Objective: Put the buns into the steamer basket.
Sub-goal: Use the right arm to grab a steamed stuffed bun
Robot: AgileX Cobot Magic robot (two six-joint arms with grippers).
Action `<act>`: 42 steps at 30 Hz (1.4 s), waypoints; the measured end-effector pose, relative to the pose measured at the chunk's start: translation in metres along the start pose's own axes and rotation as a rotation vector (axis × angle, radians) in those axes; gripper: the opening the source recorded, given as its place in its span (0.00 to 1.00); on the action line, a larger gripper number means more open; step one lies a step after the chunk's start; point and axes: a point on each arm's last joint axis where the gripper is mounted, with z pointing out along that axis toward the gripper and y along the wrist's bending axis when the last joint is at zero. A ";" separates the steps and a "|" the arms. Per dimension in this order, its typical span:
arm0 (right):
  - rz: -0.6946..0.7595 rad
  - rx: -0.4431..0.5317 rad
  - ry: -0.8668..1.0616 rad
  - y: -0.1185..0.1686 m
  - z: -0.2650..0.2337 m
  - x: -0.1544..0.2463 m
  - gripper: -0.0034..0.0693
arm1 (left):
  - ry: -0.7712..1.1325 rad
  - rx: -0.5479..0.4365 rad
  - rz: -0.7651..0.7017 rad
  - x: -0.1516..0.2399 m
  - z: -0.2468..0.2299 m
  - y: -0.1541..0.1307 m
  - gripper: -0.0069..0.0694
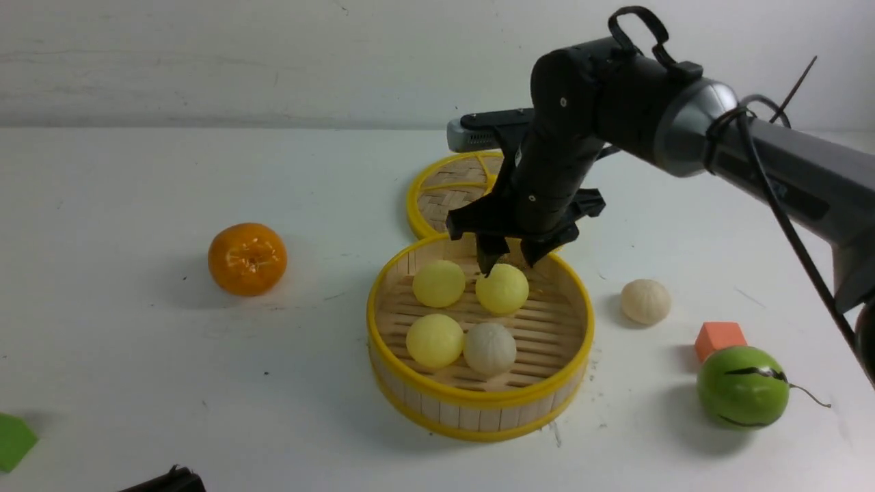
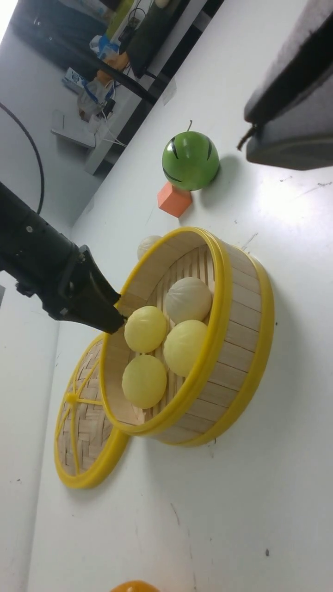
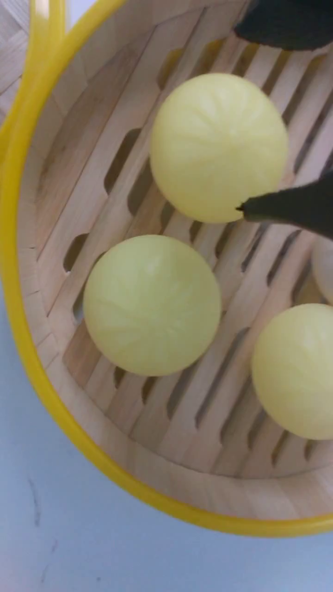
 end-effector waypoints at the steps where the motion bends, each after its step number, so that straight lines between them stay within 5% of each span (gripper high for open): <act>1: -0.003 0.000 0.001 0.000 -0.002 0.000 0.67 | 0.000 0.000 0.000 0.000 0.000 0.000 0.14; 9: -0.040 0.141 -0.112 -0.034 -0.082 0.000 0.54 | 0.000 0.000 0.000 0.000 0.000 0.000 0.14; 16: 0.279 0.188 0.069 -0.143 -0.065 0.052 0.42 | 0.000 0.000 -0.001 0.000 0.000 0.000 0.14; 27: 0.279 0.107 0.063 -0.145 0.016 0.046 0.42 | 0.000 0.000 -0.001 0.000 0.000 0.000 0.16; 42: 0.271 0.116 0.049 -0.150 0.046 0.041 0.47 | 0.000 0.000 -0.002 0.000 0.000 0.000 0.16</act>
